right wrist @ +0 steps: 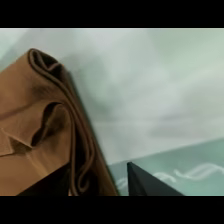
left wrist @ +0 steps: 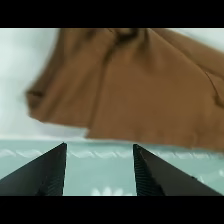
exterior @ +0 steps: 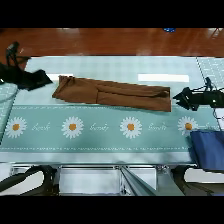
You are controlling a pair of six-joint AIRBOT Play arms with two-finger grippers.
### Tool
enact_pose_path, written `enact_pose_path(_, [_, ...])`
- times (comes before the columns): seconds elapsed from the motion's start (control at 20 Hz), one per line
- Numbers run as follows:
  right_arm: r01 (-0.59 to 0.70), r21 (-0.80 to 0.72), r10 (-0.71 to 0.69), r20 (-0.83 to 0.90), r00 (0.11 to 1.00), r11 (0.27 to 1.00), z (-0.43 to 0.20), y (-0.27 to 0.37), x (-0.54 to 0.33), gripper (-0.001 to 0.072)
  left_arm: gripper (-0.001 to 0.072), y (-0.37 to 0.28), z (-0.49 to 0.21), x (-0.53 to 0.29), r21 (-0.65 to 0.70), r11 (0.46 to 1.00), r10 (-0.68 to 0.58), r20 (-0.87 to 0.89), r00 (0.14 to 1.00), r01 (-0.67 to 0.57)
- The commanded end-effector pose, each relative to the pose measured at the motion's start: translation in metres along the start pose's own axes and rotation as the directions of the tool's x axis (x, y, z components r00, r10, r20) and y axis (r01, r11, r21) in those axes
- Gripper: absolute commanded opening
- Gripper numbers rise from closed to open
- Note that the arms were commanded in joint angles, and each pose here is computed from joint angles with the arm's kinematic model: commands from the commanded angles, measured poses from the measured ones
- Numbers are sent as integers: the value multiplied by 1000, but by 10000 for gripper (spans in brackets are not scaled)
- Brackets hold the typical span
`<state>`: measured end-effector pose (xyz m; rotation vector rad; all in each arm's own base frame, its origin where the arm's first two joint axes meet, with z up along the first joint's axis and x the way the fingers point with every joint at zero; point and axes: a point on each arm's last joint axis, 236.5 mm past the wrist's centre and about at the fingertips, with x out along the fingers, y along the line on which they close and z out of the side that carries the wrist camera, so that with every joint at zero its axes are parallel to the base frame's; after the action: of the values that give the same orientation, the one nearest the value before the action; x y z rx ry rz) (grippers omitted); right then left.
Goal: Fold the shirts.
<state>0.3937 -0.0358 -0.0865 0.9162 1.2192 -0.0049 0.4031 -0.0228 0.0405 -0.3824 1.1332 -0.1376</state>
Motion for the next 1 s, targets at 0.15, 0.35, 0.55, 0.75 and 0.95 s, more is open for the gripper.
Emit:
enact_pose_path(0.15, [-48,-19,45,-129,991,999,-29,33,61,400,507,-54,-47,15,66,992,-111,-19,994,112])
enact_pose_path(0.35, [-121,-173,92,-165,982,977,-37,81,63,25,505,-71,-57,24,107,985,-126,-55,990,132])
enact_pose_path(0.55, [-129,-310,97,-117,988,942,-33,112,-1,25,24,-82,-58,30,106,981,-158,-59,986,163])
enact_pose_path(0.75, [25,-464,-28,0,1000,885,-62,115,-86,25,23,-145,-61,55,131,950,-279,-47,959,283])
enact_pose_path(0.95, [13,-527,52,109,993,849,-122,135,-154,25,23,-233,-106,105,254,892,-326,-211,921,374])
